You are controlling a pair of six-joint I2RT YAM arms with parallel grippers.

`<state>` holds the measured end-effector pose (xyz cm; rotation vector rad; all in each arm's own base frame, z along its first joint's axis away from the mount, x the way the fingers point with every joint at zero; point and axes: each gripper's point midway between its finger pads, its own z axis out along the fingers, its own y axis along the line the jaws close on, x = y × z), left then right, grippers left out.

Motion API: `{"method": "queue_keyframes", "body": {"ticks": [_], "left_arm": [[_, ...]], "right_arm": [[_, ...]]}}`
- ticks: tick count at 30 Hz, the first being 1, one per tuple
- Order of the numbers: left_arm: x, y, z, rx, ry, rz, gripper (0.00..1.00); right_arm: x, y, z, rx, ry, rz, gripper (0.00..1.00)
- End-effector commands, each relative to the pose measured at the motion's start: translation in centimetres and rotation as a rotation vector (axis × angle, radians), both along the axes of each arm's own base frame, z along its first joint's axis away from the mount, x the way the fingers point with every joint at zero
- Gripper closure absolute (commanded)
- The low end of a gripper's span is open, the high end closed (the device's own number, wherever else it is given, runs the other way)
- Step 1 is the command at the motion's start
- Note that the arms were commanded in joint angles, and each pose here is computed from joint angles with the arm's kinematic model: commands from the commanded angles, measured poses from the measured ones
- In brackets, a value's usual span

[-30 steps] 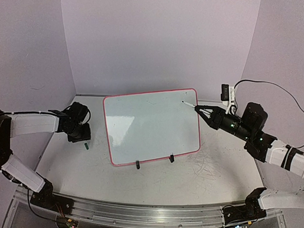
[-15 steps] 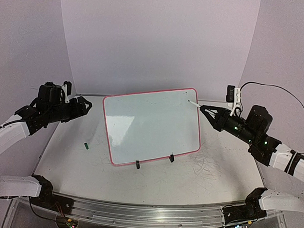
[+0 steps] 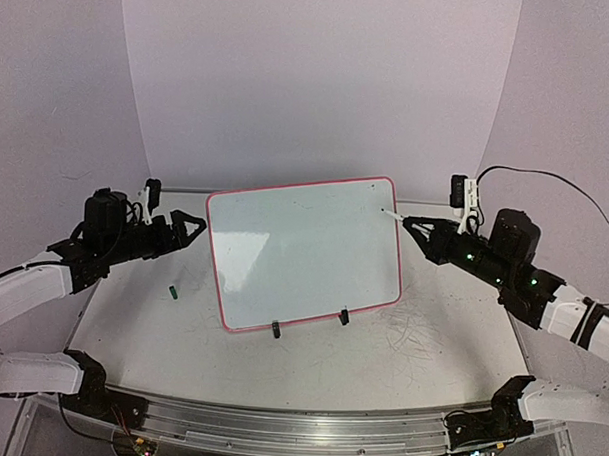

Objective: Write a sentence on the whiteboard
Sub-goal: Hold the whiteboard at the center of the board.

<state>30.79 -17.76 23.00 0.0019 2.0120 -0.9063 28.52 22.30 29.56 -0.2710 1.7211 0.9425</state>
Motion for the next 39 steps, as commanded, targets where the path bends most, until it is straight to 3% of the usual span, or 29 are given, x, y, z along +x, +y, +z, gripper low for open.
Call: {"method": "queue_keyframes", "body": {"ticks": [1,9,16,26,33,39], "left_arm": [[0.2,-1.3,0.4,-0.087,-0.052,-0.090,0.04],[-0.1,-1.2,0.7,-0.175,-0.144,-0.180,0.07],[0.4,-2.1,-0.2,-0.206,-0.116,-0.245,0.11],[1.5,-0.7,-0.7,-0.253,-0.049,-0.285,0.07],[2.3,-1.7,-1.3,-0.248,-0.027,-0.366,0.15],[2.9,-1.6,-1.2,-0.229,-0.053,-0.355,0.29]], "right_arm": [[0.3,0.5,2.1,0.006,-0.039,0.012,1.00],[1.0,4.6,1.7,-0.110,-0.006,0.037,1.00],[0.2,11.8,2.8,-0.185,-0.022,0.121,1.00],[0.4,19.0,3.4,-0.296,-0.076,0.132,1.00],[-0.1,22.3,3.3,-0.325,-0.130,0.172,1.00],[0.5,22.8,2.9,-0.391,-0.165,0.079,1.00]]}}
